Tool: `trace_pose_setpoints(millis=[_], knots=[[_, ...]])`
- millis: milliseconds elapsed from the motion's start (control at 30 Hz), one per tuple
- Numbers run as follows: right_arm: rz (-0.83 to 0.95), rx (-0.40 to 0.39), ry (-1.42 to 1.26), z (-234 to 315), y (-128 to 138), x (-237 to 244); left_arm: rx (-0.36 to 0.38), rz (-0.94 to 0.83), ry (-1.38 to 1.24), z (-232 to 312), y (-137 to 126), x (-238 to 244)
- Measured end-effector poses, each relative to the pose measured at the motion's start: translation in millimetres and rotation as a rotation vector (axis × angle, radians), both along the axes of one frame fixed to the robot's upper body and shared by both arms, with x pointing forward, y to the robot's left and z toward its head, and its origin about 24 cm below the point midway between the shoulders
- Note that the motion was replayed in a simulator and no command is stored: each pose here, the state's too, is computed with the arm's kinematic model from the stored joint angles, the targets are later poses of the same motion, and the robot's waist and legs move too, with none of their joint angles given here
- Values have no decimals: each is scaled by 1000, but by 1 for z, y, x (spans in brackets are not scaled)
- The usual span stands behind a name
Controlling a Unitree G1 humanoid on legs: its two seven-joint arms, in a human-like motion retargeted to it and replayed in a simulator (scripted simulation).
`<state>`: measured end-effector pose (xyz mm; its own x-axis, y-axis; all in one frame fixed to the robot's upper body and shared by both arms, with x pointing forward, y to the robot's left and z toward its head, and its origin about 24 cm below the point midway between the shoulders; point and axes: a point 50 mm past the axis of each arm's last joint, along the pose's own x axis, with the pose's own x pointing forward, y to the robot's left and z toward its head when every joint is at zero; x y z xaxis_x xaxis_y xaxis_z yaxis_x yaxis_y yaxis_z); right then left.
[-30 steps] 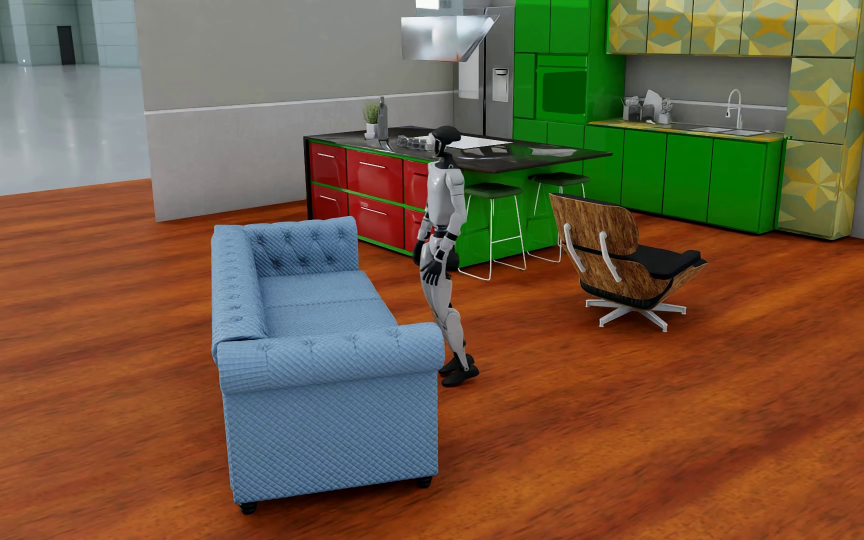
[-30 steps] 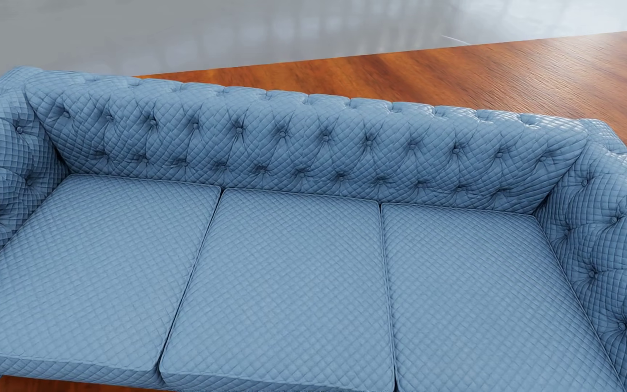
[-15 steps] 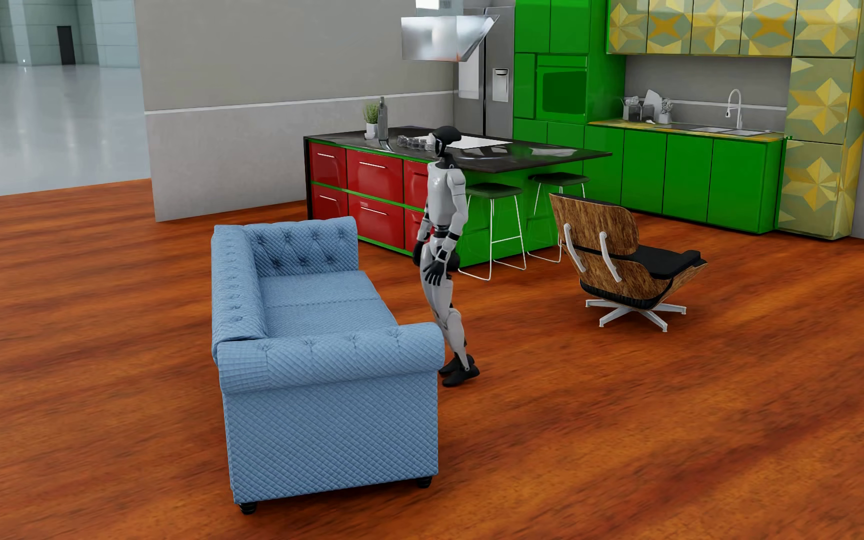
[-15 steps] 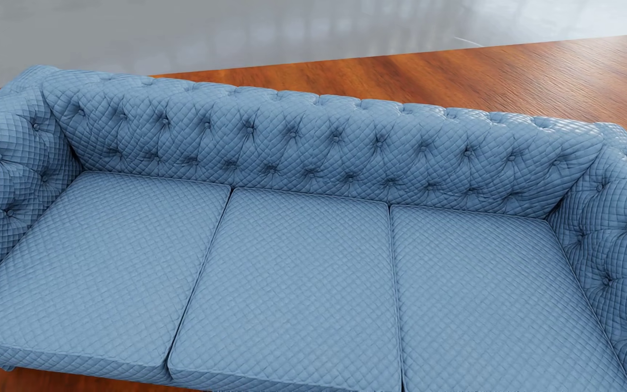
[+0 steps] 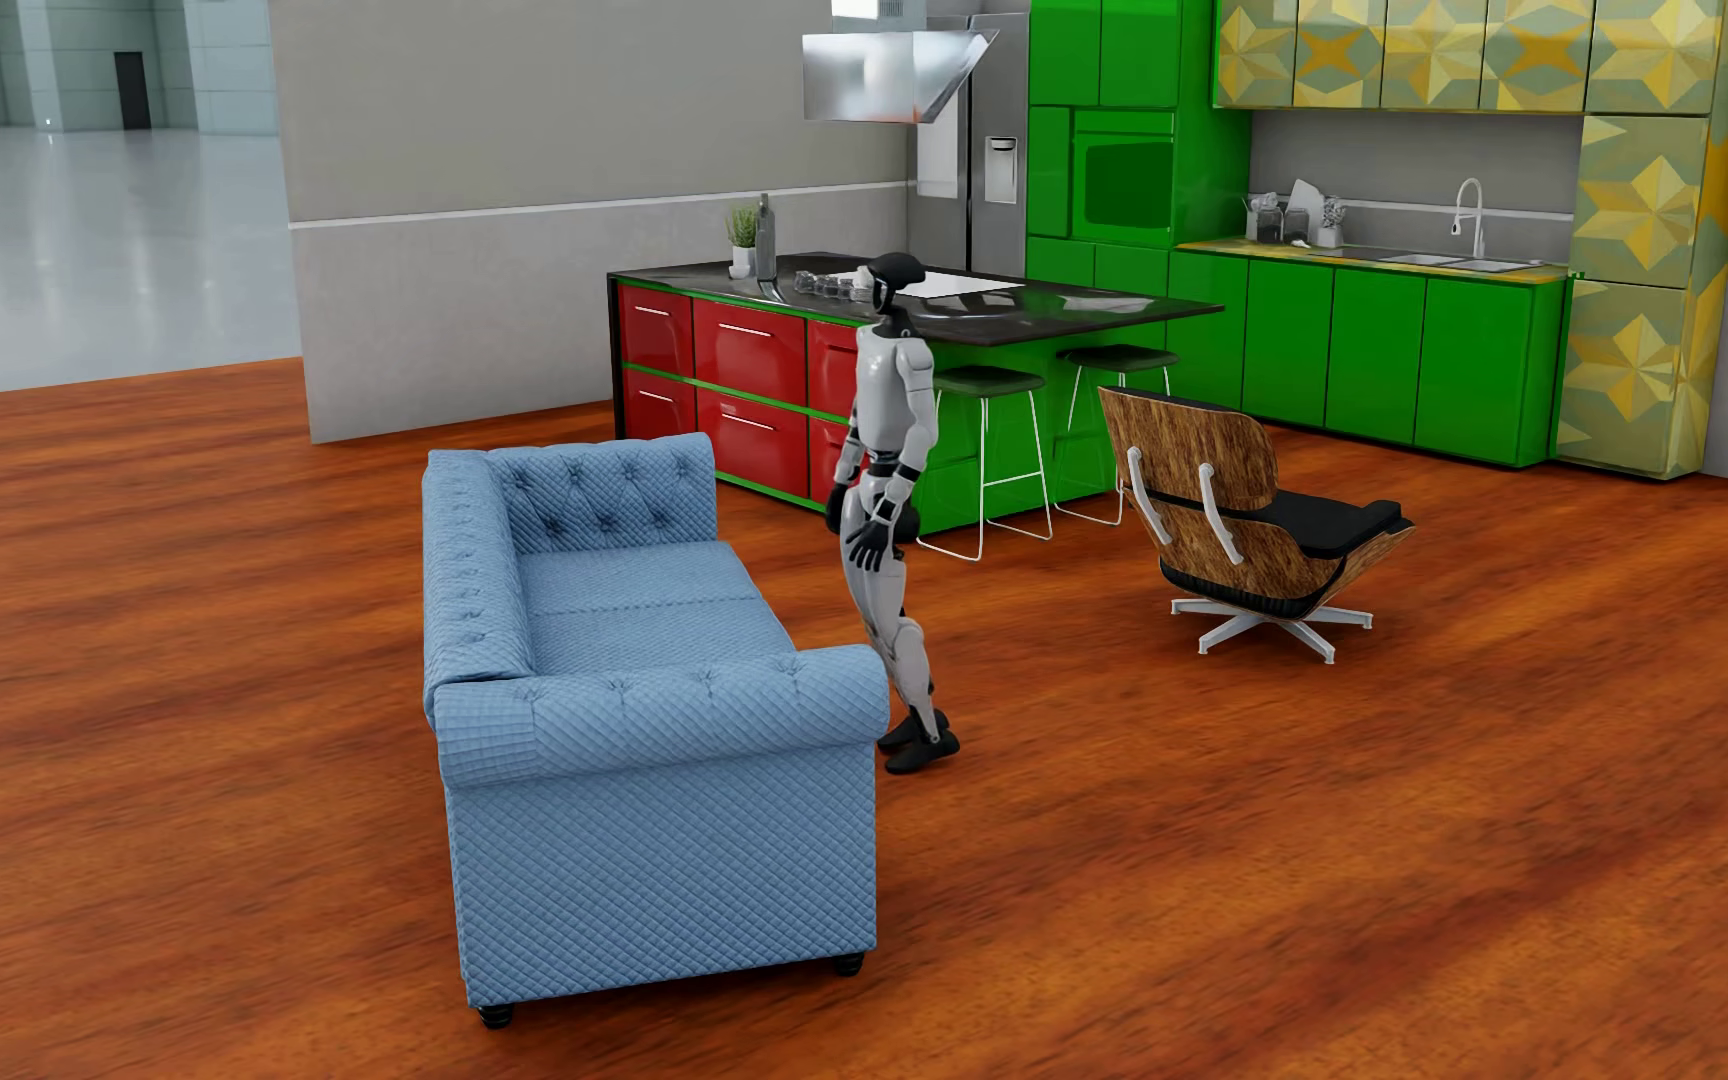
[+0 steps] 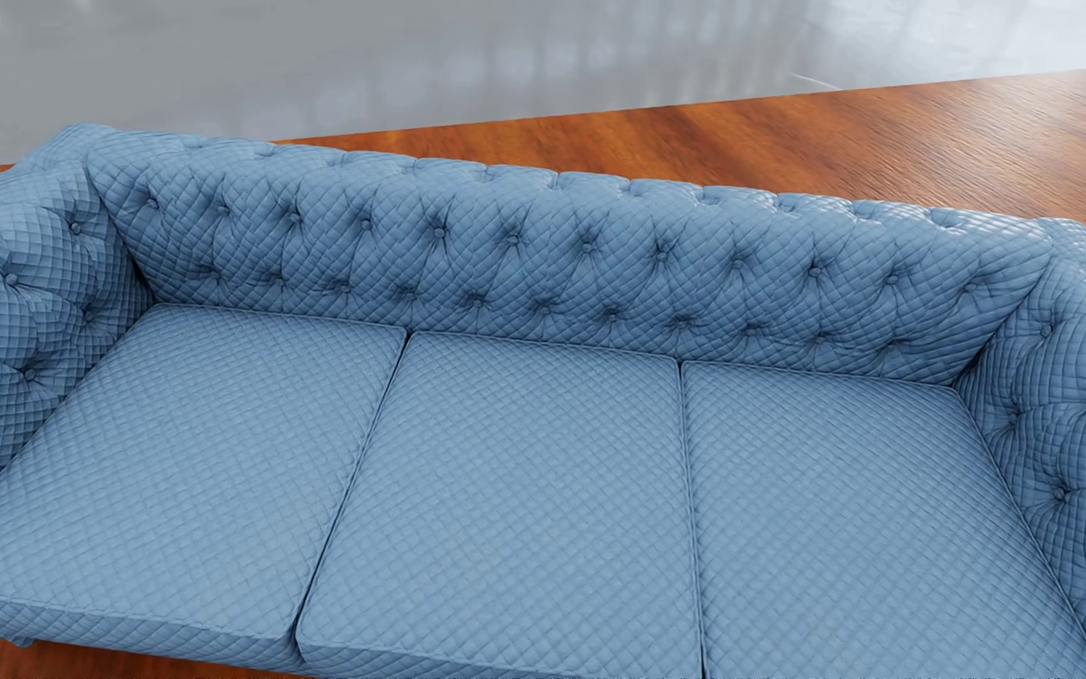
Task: Stand still
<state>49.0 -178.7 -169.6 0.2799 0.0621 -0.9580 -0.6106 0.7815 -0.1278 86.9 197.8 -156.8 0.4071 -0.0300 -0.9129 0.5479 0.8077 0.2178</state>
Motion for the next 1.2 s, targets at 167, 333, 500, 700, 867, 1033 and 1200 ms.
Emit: trace_pose_setpoints(millis=[167, 333, 500, 700, 867, 1033, 1200], knots=[[-5, 1, -2, 0, -1, -1, -2, -12, 6, -1, -2, -2], [-6, 4, -7, 1, 0, 1, 0, -15, 9, -1, -2, -2], [-32, -17, 1, 0, -8, -1, 3, 0, 1, 0, 1, 0], [-19, -28, 28, -1, -9, -8, 9, 1, 15, -1, 3, -4], [-28, -19, 27, -1, -6, -8, 4, 0, 12, -1, 1, -4], [-19, -24, 22, -1, -8, -6, 5, -6, 10, -1, 1, -3], [-23, -19, 17, -1, -7, -5, 1, -5, 10, -1, 0, -4]])
